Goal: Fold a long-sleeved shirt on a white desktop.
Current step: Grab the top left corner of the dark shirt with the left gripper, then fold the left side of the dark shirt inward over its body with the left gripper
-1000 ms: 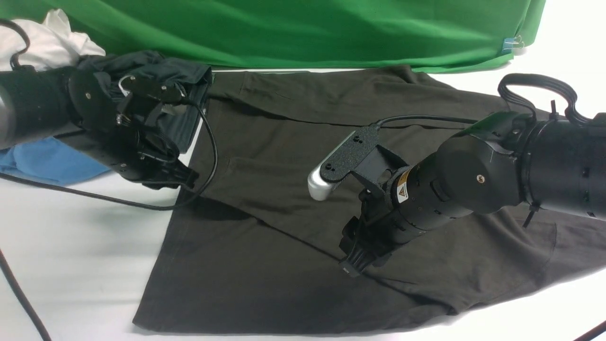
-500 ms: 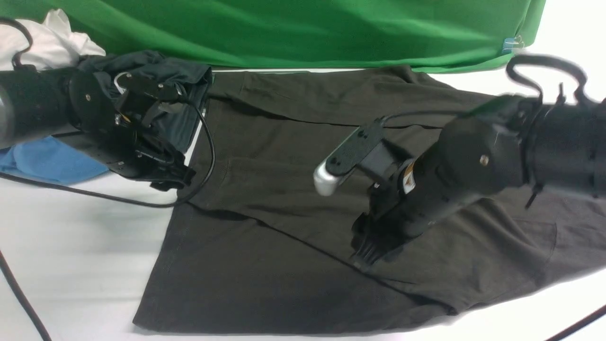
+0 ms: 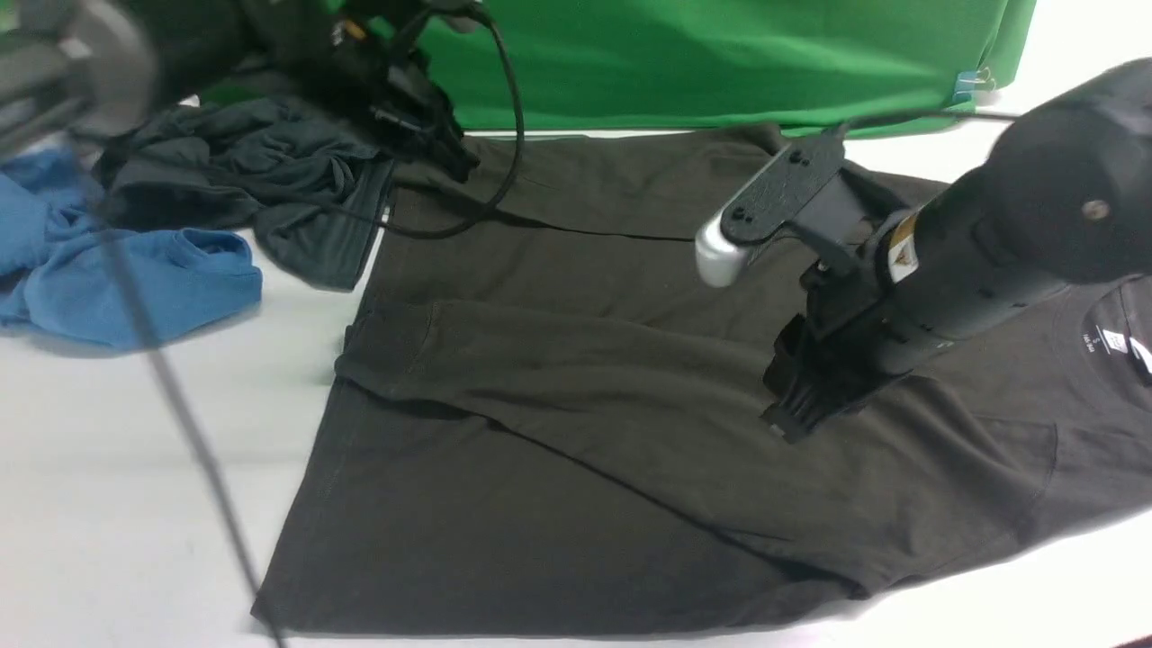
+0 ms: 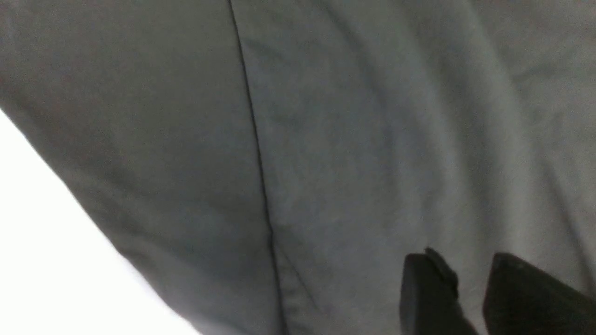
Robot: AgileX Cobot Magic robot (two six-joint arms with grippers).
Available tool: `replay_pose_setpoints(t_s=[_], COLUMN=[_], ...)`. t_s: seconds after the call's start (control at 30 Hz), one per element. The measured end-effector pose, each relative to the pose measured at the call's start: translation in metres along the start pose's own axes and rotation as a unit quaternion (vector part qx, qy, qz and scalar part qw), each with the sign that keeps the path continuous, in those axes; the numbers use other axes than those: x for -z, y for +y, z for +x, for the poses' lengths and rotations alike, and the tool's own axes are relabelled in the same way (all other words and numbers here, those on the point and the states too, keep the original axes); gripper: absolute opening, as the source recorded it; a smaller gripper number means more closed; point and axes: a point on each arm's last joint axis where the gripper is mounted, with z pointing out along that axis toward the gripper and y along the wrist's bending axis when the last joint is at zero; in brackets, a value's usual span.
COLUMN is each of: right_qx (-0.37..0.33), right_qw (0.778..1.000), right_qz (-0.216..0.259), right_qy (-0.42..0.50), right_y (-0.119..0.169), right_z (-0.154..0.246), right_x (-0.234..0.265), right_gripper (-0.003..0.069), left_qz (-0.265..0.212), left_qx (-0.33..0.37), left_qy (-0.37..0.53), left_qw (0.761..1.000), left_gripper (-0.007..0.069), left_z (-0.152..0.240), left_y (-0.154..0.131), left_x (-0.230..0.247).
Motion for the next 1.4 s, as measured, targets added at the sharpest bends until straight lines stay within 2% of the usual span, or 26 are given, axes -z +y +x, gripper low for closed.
replay_pose_setpoints(t_s=[0.03,0.1,0.17,0.2,0.23,0.33,0.4,0.5,0.6,0.77,0.9,0.97,1.23,1.4], right_qx=[0.002,0.022,0.029,0.029,0.031,0.033,0.033,0.033,0.033,0.021,0.01,0.007,-0.015,-0.016], right_qw=[1.0,0.999,0.995,0.995,0.992,0.987,0.985,0.983,0.981,0.981,0.982,0.983,0.984,0.985], right_qz=[0.001,0.014,0.028,0.029,0.037,0.049,0.052,0.055,0.058,0.057,0.052,0.051,0.045,0.044], right_qy=[-0.003,-0.047,-0.089,-0.093,-0.117,-0.153,-0.163,-0.172,-0.183,-0.187,-0.181,-0.177,-0.17,-0.168], right_y=[0.0,0.0,0.0,0.0,0.0,0.003,0.005,0.007,0.008,0.009,0.009,0.009,0.01,0.01], right_z=[0.0,-0.002,-0.003,-0.003,-0.001,0.007,0.014,0.021,0.026,0.027,0.028,0.029,0.03,0.031], right_x=[0.001,0.023,0.046,0.048,0.065,0.095,0.11,0.124,0.135,0.138,0.137,0.137,0.137,0.136], right_gripper=[0.0212,0.0216,0.0219,0.0219,0.022,0.0225,0.0227,0.023,0.023,0.0232,0.0236,0.0236,0.0236,0.0236], left_qz=[0.001,0.003,-0.009,-0.011,-0.019,-0.033,-0.041,-0.044,-0.059,-0.077,-0.083,-0.074,-0.019,-0.006], left_qx=[-0.005,-0.089,-0.128,-0.133,-0.158,-0.23,-0.254,-0.275,-0.285,-0.287,-0.281,-0.273,-0.249,-0.234], left_qy=[0.001,0.021,0.023,0.025,0.027,0.043,0.048,0.051,0.043,0.033,0.027,0.032,0.061,0.084], left_qw=[1.0,0.996,0.992,0.991,0.987,0.972,0.965,0.959,0.956,0.954,0.956,0.959,0.966,0.969], left_gripper=[0.0092,0.0202,0.0282,0.029,0.0349,0.0443,0.0472,0.0476,0.0444,0.033,0.0119,0.0048,0.0025,0.0025], left_z=[0.0,0.004,0.007,0.007,0.01,0.019,0.023,0.028,0.032,0.033,0.032,0.033,0.022,0.006], left_y=[0.0,0.005,0.008,0.008,0.008,0.008,0.008,0.007,0.006,0.006,0.007,0.006,0.003,-0.003], left_x=[-0.002,-0.031,-0.044,-0.046,-0.055,-0.072,-0.08,-0.091,-0.102,-0.11,-0.11,-0.11,-0.078,-0.051])
